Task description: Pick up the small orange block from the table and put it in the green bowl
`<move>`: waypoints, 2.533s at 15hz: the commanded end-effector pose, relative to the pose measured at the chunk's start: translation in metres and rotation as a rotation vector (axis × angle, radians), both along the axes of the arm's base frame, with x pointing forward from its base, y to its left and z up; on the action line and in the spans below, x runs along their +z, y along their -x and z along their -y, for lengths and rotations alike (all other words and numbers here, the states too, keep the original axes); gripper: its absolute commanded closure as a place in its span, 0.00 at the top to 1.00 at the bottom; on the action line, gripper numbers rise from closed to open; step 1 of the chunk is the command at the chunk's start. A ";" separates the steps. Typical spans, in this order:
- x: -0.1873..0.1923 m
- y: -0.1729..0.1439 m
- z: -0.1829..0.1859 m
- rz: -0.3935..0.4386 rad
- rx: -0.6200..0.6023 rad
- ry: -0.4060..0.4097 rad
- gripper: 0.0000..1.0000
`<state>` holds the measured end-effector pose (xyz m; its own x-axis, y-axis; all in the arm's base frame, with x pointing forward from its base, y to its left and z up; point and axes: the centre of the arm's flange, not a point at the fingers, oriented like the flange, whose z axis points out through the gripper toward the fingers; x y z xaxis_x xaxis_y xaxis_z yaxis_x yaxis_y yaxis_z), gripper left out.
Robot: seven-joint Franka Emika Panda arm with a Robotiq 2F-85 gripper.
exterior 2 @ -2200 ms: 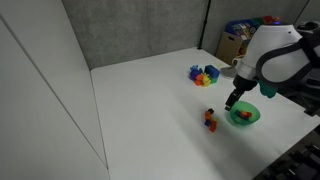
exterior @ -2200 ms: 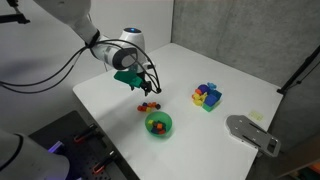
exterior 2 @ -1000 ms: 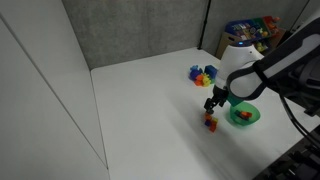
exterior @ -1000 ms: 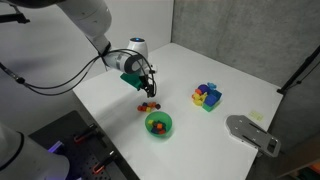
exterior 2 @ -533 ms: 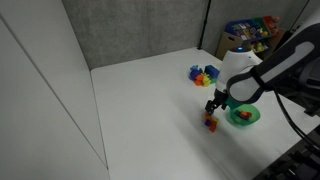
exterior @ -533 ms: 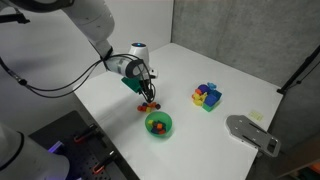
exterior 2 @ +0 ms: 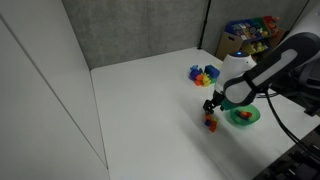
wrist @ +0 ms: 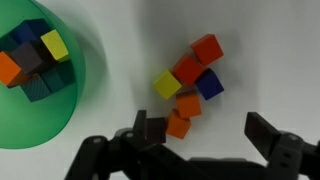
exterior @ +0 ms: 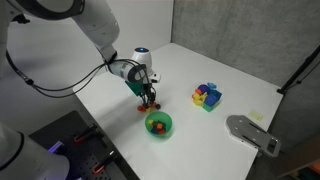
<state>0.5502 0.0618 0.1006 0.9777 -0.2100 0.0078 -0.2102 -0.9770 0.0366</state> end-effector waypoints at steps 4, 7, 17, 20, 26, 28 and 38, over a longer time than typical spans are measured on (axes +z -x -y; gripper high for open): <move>-0.031 -0.025 0.006 0.021 -0.061 -0.004 1.00; -0.042 -0.033 0.005 0.027 -0.080 -0.015 1.00; -0.068 -0.040 0.002 0.005 -0.139 -0.039 1.00; -0.075 -0.042 0.000 0.012 -0.137 -0.054 1.00; -0.081 -0.049 -0.004 0.025 -0.126 -0.052 1.00; -0.079 -0.051 -0.002 0.035 -0.124 -0.047 1.00; -0.061 -0.057 0.004 0.051 -0.117 -0.038 0.25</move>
<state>0.6021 0.0613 0.0277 0.9464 -0.3215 0.0313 -0.3215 -0.9469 -0.0060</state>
